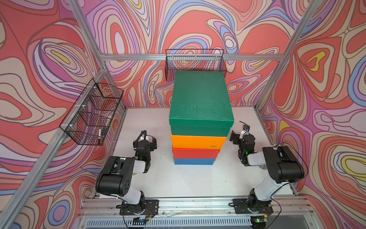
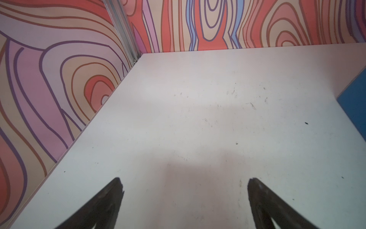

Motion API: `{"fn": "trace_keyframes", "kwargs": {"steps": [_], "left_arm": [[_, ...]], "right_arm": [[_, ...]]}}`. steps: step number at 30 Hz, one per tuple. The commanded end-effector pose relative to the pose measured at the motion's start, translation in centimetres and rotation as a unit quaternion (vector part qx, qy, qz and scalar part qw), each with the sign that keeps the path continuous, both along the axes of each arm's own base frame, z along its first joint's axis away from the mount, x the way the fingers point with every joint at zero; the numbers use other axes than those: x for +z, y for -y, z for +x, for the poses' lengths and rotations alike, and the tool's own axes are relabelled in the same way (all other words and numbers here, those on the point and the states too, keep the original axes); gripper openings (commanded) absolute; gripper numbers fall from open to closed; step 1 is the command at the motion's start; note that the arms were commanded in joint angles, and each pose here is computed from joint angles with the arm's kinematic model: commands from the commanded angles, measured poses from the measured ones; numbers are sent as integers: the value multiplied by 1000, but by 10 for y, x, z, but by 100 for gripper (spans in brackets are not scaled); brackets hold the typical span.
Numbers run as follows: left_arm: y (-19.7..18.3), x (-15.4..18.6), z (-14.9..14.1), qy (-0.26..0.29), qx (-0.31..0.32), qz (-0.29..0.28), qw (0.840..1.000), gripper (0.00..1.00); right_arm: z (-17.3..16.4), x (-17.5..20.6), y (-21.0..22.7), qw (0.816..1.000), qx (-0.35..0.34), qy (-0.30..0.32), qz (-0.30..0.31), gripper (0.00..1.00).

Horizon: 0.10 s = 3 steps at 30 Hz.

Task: Stack the shoeboxes
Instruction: Reset both arms

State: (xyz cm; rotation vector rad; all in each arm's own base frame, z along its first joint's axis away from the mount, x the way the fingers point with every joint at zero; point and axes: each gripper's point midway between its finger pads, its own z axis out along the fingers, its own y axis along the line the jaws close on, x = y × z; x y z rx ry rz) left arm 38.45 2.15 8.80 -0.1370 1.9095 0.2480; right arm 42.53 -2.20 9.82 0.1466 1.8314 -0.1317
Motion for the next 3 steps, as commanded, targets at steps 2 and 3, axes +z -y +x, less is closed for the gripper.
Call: {"fn": "trace_keyframes", "kwargs": {"steps": [2, 3], "left_arm": [[0, 6, 4, 9, -4, -9, 1000, 100], [0, 6, 4, 11, -4, -8, 1000, 100]], "right_arm": [[0, 0, 1, 1000, 2, 1, 0, 98], [0, -1, 1, 1000, 2, 0, -1, 98]]}}
